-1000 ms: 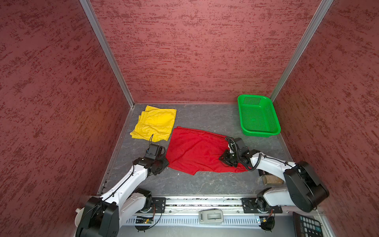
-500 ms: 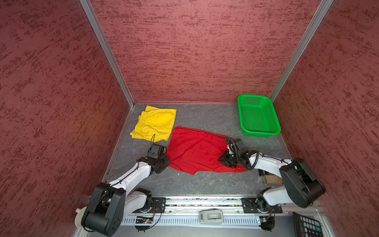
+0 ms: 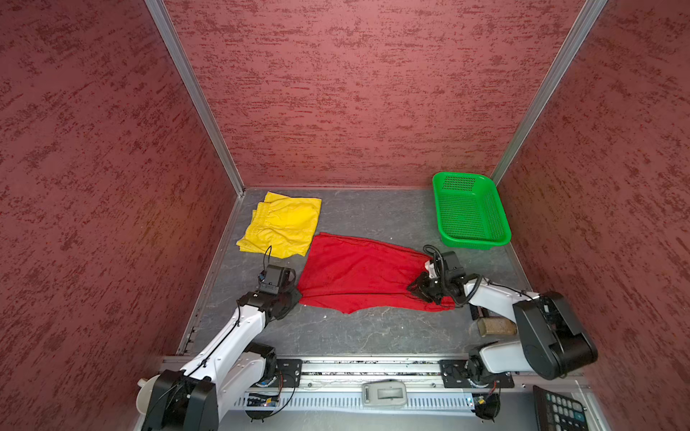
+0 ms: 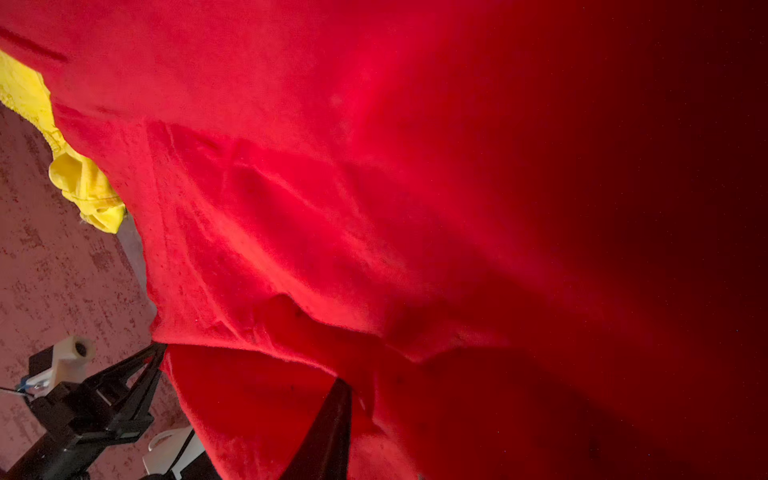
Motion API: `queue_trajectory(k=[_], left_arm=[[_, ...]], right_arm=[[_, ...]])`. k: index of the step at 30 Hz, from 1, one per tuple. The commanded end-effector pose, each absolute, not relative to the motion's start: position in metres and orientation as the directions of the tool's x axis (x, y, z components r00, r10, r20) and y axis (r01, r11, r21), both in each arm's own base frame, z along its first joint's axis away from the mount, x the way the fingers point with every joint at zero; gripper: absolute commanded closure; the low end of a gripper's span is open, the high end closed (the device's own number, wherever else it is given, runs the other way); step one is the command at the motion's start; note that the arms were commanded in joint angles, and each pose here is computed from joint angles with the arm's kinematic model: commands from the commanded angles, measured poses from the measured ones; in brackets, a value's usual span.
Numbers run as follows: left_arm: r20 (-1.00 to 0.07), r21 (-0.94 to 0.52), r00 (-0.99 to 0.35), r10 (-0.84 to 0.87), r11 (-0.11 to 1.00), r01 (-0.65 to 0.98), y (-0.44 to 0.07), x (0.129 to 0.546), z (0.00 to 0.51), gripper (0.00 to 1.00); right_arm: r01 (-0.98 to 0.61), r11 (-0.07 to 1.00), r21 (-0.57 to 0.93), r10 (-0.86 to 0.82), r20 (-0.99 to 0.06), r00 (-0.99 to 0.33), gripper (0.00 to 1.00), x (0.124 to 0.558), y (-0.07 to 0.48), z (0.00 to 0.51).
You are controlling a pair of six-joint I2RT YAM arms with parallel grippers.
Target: Fold and stack the shorts
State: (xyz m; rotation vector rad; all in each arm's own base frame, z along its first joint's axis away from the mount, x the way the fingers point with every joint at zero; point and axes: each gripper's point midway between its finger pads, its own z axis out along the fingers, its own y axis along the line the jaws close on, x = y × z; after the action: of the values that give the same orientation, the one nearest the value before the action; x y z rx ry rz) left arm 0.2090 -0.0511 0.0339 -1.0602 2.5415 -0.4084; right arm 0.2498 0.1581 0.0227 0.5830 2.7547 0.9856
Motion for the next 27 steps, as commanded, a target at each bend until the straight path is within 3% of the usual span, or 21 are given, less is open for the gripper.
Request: queue_trajectory(k=[1,4,6,9,12,17,22,27], left_arm=[[-0.204,-0.307,-0.658,-0.725,0.686,-0.66,-0.039,0.19,0.026,1.0],[-0.194,-0.293,-0.663,-0.723,0.688,-0.664,-0.04,0.18,0.027,0.97],[-0.185,-0.306,-0.663,-0.725,0.684,-0.663,-0.043,0.175,0.03,0.74],[-0.2,-0.357,-0.659,-0.725,0.68,-0.64,-0.047,0.177,0.046,0.6],[-0.27,-0.399,-0.671,-0.691,0.714,-0.575,-0.051,0.189,0.074,0.53],[-0.408,-0.405,-0.745,-0.528,0.836,-0.371,-0.072,0.222,0.12,0.52],[-0.496,-0.403,-0.788,-0.366,0.9,-0.165,-0.114,0.257,0.136,0.54],[-0.444,-0.412,-0.829,-0.341,0.899,-0.15,-0.145,0.278,0.11,0.75]], right_arm=[[0.399,0.759,0.514,0.425,0.073,-0.902,0.71,0.209,0.144,-0.009],[0.407,0.757,0.511,0.423,0.091,-0.902,0.71,0.198,0.146,-0.012],[0.405,0.763,0.503,0.425,0.081,-0.902,0.7,0.195,0.143,-0.008],[0.35,0.765,0.541,0.404,0.02,-0.915,0.66,0.21,0.147,0.018],[0.287,0.71,0.643,0.399,-0.031,-0.916,0.65,0.233,0.154,0.058],[0.249,0.694,0.675,0.461,-0.151,-0.875,0.62,0.27,0.119,0.1],[0.225,0.679,0.699,0.471,-0.179,-0.864,0.63,0.304,0.109,0.105],[0.141,0.657,0.74,0.444,-0.23,-0.866,0.66,0.332,0.144,0.114]])
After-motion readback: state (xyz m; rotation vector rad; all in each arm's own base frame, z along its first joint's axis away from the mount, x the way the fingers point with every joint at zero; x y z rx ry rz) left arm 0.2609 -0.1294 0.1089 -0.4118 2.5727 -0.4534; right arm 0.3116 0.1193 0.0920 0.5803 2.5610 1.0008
